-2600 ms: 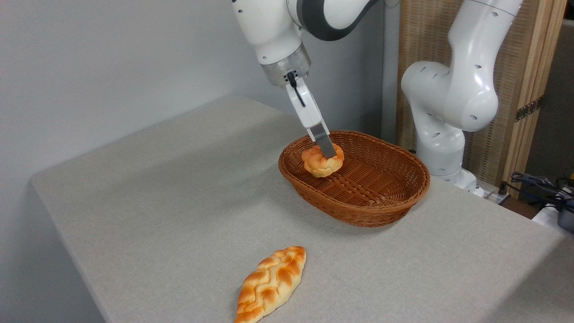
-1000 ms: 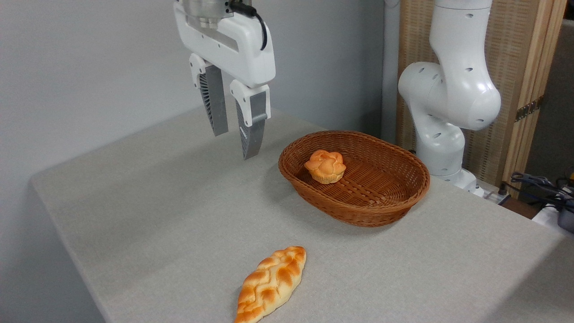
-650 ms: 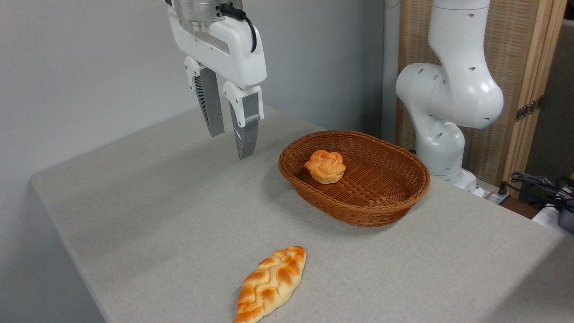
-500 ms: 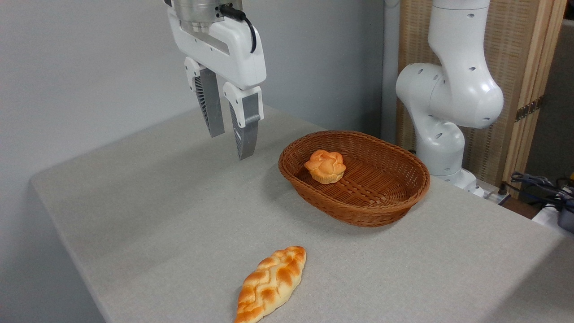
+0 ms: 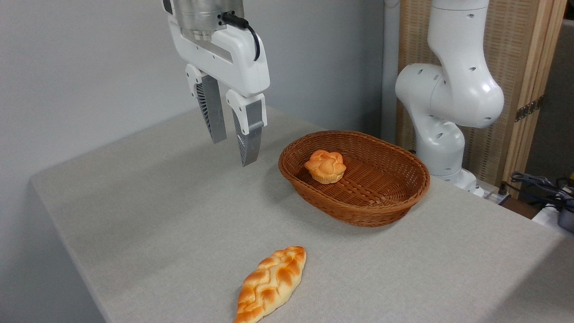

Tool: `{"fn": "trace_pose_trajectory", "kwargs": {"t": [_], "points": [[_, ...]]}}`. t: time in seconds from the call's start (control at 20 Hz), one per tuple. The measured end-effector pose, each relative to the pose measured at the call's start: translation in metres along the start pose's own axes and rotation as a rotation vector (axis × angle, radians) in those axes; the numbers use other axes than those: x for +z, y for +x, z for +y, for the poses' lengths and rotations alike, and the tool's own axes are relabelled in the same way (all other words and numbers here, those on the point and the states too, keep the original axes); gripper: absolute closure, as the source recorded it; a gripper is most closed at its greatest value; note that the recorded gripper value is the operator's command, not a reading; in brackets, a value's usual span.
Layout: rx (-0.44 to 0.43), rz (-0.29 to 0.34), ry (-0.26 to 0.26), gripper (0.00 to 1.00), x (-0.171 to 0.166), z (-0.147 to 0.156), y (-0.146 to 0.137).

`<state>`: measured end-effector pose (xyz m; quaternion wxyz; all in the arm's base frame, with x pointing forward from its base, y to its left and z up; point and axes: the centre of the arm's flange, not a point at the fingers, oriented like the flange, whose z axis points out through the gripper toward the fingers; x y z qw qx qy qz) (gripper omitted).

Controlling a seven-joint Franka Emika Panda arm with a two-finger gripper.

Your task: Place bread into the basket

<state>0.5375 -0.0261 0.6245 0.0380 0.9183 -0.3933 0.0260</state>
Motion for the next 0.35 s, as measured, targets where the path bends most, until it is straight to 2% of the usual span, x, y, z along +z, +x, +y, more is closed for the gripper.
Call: {"fn": "trace_pose_trajectory", "kwargs": {"t": [0.35], "points": [[-0.013,-0.026,0.026,0.0,0.0002,-0.0005,-0.0005]]}}
